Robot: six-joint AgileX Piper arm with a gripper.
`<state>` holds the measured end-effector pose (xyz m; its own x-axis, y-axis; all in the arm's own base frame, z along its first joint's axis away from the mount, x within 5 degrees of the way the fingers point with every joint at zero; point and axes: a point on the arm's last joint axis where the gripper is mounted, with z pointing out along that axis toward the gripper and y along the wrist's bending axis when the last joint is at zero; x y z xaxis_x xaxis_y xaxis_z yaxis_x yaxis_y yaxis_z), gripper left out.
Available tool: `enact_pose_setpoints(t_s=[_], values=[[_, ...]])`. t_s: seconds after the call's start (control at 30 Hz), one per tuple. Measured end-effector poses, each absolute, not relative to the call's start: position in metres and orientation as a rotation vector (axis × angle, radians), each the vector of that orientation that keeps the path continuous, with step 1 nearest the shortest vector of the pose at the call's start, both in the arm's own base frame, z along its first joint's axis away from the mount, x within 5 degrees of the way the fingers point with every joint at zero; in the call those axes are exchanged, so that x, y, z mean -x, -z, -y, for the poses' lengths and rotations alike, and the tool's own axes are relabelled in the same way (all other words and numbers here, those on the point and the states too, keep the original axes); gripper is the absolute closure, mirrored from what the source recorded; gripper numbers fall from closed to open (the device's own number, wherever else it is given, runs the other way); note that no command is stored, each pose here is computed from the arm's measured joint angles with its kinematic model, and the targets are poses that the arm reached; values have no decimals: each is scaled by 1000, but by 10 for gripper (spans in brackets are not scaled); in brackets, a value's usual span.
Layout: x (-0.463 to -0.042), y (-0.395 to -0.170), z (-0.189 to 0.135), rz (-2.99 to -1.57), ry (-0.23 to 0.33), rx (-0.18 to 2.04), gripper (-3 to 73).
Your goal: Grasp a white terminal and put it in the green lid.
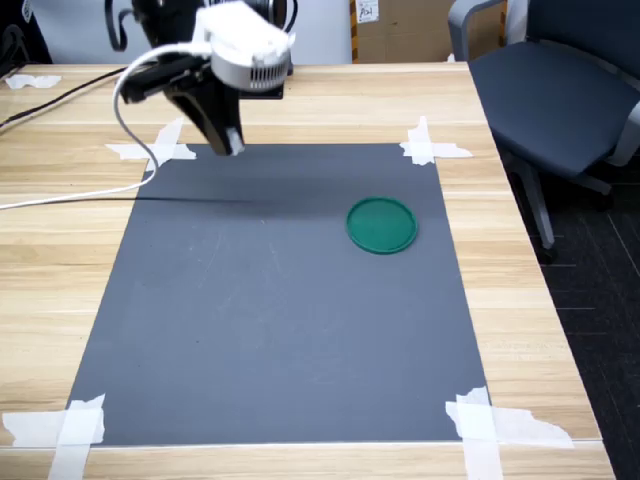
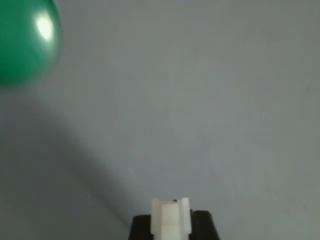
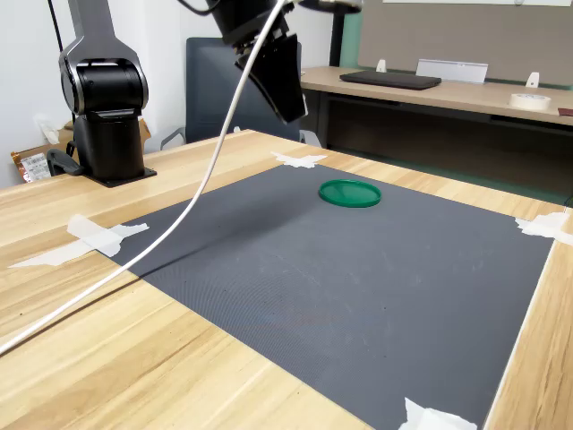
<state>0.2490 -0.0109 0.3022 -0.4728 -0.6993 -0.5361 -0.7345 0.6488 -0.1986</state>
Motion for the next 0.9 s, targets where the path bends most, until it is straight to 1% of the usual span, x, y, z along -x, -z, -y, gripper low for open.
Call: enact_pose_setpoints(t_s=[0.07, 0.2, 0.27, 0.47, 0.57, 0.67, 0.9], values=[[-244, -310, 7, -2249, -110, 1077, 621], [-236, -321, -5, -2200, -122, 1076, 621], [-233, -323, -16, -2189, -133, 1108, 621], [-228, -321, -46, -2238, -173, 1127, 621], [-227, -321, -57, -2228, -174, 1139, 621], [-226, -319, -68, -2214, -173, 1199, 621], [-231, -298, -94, -2268, -147, 1348, 621]])
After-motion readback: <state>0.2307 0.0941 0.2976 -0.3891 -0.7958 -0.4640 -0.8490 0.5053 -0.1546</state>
